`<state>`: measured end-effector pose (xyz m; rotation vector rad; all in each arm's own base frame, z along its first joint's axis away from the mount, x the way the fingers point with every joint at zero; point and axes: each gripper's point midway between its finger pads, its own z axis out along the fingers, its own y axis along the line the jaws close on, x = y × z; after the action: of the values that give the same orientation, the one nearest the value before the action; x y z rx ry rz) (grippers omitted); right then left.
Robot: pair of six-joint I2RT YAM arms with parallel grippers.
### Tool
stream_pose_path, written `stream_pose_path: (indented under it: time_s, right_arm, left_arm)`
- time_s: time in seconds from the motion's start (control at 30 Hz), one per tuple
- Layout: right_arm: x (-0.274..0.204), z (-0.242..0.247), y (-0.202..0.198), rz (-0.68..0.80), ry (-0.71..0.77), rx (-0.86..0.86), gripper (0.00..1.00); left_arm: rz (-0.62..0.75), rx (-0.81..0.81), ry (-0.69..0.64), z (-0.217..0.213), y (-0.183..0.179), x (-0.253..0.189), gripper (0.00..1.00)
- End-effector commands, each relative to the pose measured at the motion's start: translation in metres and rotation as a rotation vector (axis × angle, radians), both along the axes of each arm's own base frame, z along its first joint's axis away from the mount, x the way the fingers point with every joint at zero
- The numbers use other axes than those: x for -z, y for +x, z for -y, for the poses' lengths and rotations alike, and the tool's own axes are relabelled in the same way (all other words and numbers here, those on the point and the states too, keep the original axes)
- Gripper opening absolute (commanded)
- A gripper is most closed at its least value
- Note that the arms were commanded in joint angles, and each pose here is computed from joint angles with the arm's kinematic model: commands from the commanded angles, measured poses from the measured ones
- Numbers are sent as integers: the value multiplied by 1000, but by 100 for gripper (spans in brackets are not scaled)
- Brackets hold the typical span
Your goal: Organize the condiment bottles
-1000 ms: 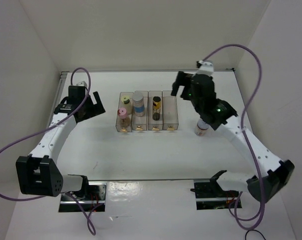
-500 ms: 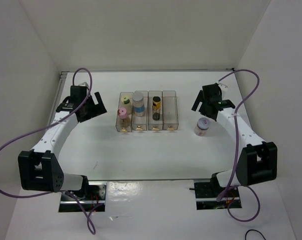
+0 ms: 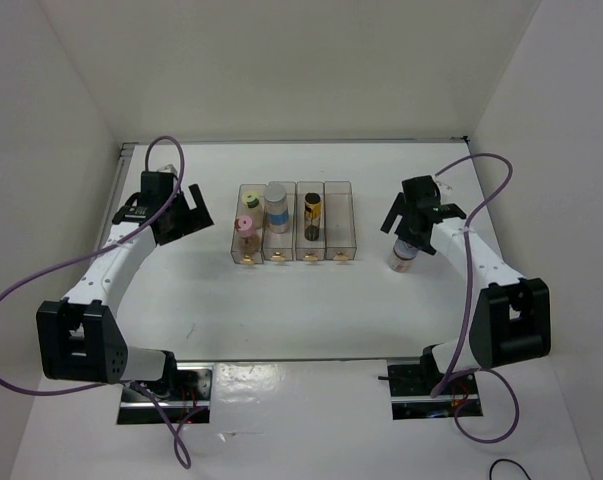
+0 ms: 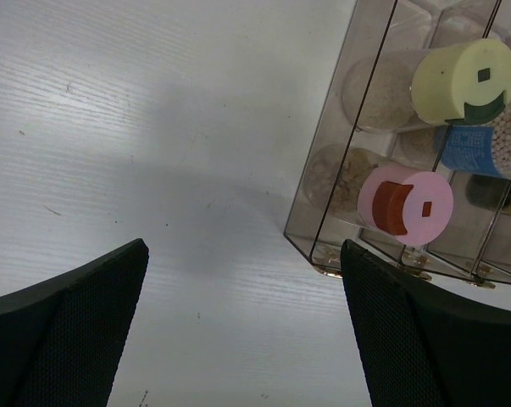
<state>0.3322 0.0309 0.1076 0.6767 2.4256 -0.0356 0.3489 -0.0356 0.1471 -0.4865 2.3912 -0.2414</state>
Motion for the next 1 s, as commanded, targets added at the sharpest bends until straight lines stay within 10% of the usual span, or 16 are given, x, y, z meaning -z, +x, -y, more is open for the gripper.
stream_pose_path:
  time_s: [0.0,0.43,0.97]
  right_arm:
    - [11,-1,-12,-39,33,28,98]
    - [30,5,-10,-62,1,64,98]
    - [39,8,-2,-70,-21,76,57]
  left_arm:
    - [18,3,4,-2,3,0,100]
    - [18,16,3,0,5,1,100]
    - [18,22,10,-1,8,1,100]
